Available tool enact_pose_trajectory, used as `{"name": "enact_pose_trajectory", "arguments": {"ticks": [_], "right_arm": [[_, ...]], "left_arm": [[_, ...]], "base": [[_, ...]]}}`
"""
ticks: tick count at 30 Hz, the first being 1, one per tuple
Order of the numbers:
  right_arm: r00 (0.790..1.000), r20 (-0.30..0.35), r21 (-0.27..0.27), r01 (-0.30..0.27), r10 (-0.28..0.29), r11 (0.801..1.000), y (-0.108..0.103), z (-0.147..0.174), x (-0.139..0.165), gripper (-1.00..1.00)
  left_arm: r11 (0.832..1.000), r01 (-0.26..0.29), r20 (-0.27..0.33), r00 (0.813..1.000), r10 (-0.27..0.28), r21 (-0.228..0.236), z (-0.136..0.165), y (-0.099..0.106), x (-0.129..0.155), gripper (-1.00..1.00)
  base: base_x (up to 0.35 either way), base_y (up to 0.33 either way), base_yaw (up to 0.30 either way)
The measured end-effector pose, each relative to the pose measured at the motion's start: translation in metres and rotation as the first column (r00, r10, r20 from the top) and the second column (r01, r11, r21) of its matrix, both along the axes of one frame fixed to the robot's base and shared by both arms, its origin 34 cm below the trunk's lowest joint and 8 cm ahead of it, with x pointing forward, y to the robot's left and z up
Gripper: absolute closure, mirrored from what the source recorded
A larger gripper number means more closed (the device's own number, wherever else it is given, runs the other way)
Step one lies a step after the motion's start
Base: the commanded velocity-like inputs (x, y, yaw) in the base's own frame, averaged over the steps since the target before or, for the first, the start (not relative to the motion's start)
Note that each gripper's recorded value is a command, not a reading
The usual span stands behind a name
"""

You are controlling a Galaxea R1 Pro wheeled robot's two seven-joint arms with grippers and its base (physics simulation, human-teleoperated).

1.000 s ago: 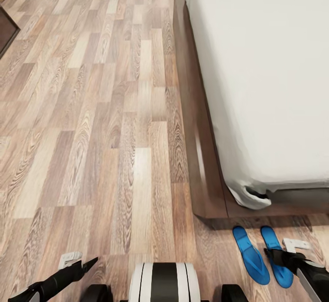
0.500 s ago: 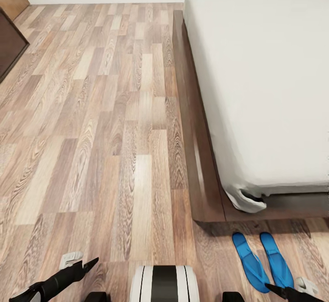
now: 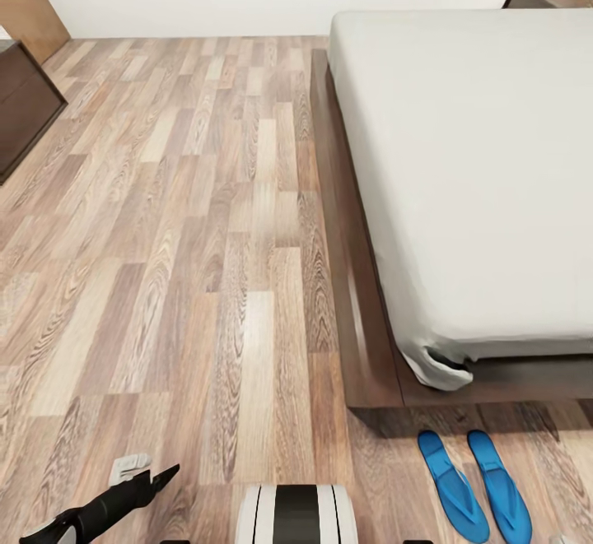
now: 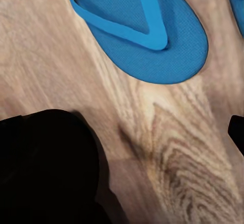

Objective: In the bedroom, move the book from the bed onto either nightstand, and place the two sandals side by side next to the bed.

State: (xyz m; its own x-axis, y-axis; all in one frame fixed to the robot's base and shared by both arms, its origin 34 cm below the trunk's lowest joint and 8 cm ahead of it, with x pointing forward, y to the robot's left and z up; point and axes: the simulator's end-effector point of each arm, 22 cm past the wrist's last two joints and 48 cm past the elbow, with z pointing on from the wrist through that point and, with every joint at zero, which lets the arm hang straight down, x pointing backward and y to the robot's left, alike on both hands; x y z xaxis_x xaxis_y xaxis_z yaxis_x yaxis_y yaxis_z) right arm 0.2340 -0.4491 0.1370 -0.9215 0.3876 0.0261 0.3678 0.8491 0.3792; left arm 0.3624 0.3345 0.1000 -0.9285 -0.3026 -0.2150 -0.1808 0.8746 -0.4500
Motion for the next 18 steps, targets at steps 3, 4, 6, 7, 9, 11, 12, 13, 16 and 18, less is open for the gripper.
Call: {"name": "enact_pose_trajectory", "arguments": {"ticks": [3, 4, 6, 7, 9, 11, 12, 13, 16, 18], "right_arm": [[1.000, 0.010, -0.001, 0.001, -0.001, 1.000, 0.000, 0.002, 0.003, -1.00], [1.000, 0.014, -0.001, 0.001, -0.001, 1.000, 0.000, 0.003, 0.004, -1.00], [1.000, 0.021, -0.001, 0.002, -0.002, 1.000, 0.000, 0.004, 0.006, -1.00], [1.000, 0.025, -0.001, 0.002, -0.002, 1.000, 0.000, 0.005, 0.008, -1.00], [0.999, 0.033, -0.001, 0.002, -0.002, 1.000, 0.000, 0.007, 0.011, -1.00], [0.999, 0.040, -0.001, 0.003, -0.003, 1.000, 0.000, 0.008, 0.013, -1.00], [0.999, 0.044, -0.001, 0.003, -0.003, 1.000, 0.000, 0.009, 0.014, -1.00], [0.999, 0.048, -0.001, 0.003, -0.003, 1.000, 0.000, 0.010, 0.016, -1.00], [0.998, 0.059, -0.001, 0.005, -0.005, 1.000, 0.000, 0.012, 0.020, -1.00], [0.998, 0.068, -0.002, 0.006, -0.006, 1.000, 0.000, 0.014, 0.022, -1.00]], "left_arm": [[1.000, -0.001, 0.017, 1.000, 0.001, -0.008, 0.005, -0.002, 0.007, -1.00], [1.000, 0.001, 0.025, 1.000, 0.000, -0.013, 0.007, -0.003, 0.012, -1.00], [1.000, 0.001, 0.031, 1.000, 0.000, -0.030, 0.009, -0.014, 0.017, -1.00], [0.999, -0.002, 0.028, 1.000, 0.003, -0.046, 0.010, -0.023, 0.018, -1.00], [0.998, -0.003, 0.031, 1.000, 0.005, -0.065, 0.012, -0.035, 0.021, -1.00], [0.998, -0.005, 0.035, 0.999, 0.007, -0.070, 0.014, -0.038, 0.023, -1.00], [0.997, -0.007, 0.036, 0.999, 0.010, -0.070, 0.015, -0.039, 0.023, -1.00], [0.998, -0.008, 0.038, 0.999, 0.011, -0.070, 0.016, -0.038, 0.024, -1.00], [0.998, -0.011, 0.041, 0.999, 0.014, -0.062, 0.019, -0.033, 0.025, -1.00], [0.998, -0.011, 0.048, 0.999, 0.014, -0.061, 0.021, -0.033, 0.027, -1.00]], "base": [[0.000, 0.000, 0.000], [0.000, 0.000, 0.000], [0.000, 0.000, 0.000], [0.000, 0.000, 0.000], [0.000, 0.000, 0.000], [0.000, 0.000, 0.000], [0.000, 0.000, 0.000], [0.000, 0.000, 0.000], [0.000, 0.000, 0.000], [0.000, 0.000, 0.000]]}}
